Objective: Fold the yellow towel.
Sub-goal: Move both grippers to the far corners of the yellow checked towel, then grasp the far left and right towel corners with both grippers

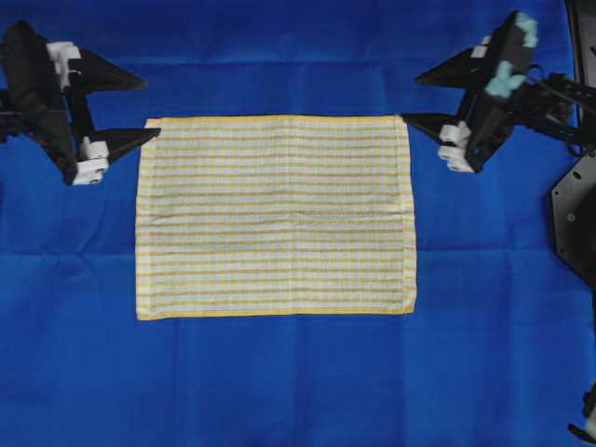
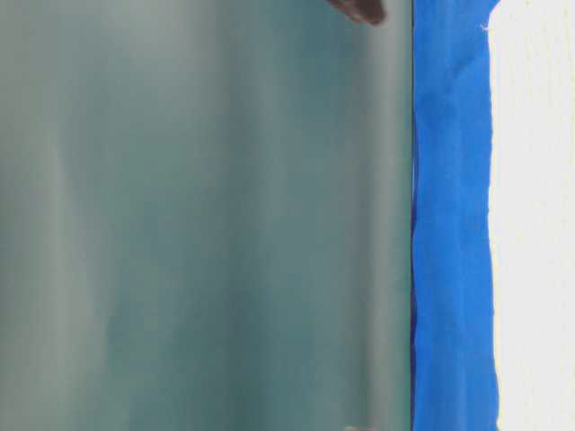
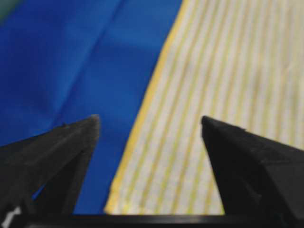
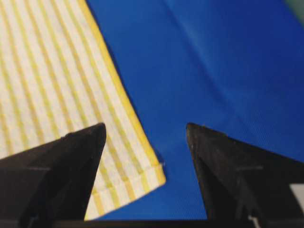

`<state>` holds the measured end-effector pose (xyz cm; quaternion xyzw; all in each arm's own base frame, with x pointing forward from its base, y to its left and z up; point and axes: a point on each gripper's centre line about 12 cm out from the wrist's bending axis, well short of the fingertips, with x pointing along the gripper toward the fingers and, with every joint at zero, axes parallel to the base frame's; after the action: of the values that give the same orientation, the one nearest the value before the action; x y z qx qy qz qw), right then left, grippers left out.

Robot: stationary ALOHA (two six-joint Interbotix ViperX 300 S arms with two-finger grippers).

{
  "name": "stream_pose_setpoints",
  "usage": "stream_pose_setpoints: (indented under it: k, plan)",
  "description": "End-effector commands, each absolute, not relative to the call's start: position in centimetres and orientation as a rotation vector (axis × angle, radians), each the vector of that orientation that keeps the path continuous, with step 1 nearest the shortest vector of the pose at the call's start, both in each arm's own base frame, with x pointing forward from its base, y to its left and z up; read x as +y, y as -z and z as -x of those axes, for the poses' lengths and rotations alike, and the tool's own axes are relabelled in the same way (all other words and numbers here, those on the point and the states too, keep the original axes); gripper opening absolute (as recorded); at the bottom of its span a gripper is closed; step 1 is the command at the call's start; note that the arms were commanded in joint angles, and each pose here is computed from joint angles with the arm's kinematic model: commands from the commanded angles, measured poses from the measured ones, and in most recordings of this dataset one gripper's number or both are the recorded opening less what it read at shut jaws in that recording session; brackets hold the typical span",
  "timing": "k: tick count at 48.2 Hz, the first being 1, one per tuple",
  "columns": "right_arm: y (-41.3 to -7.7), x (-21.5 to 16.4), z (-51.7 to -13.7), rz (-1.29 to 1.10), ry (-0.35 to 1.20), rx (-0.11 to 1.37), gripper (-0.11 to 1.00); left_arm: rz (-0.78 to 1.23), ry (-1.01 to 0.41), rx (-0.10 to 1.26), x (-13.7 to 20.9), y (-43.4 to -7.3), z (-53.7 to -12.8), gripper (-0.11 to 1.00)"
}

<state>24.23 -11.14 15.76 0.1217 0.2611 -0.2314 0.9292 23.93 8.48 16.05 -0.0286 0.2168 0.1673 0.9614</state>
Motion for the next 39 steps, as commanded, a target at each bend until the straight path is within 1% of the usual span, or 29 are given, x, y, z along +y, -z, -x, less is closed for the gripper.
stream_pose_setpoints:
  k: [1, 12, 20, 28, 35, 39]
  plan:
    - [-15.2, -12.0, -25.1, -0.265, 0.495, 0.54, 0.69, 0.065, -0.361, 0.456, 9.2, -15.2, -24.3, 0.82]
    - [-12.1, -12.9, -25.3, -0.293, 0.534, 0.605, 0.69, 0.094, -0.393, 0.539, 10.3, -11.6, -24.8, 0.82]
    - [-10.2, -13.1, -25.4, -0.319, 0.555, 0.648, 0.69, 0.103, -0.402, 0.569, 10.6, -10.2, -24.9, 0.81]
    - [-9.1, -13.3, -25.8, -0.327, 0.56, 0.678, 0.68, 0.116, -0.412, 0.611, 11.0, -8.9, -24.9, 0.79]
    - [-8.7, -13.5, -26.0, -0.333, 0.565, 0.689, 0.66, 0.132, -0.434, 0.643, 11.6, -8.0, -24.7, 0.74]
    - [-8.6, -13.5, -26.0, -0.334, 0.565, 0.692, 0.61, 0.141, -0.439, 0.668, 11.8, -7.5, -24.7, 0.65]
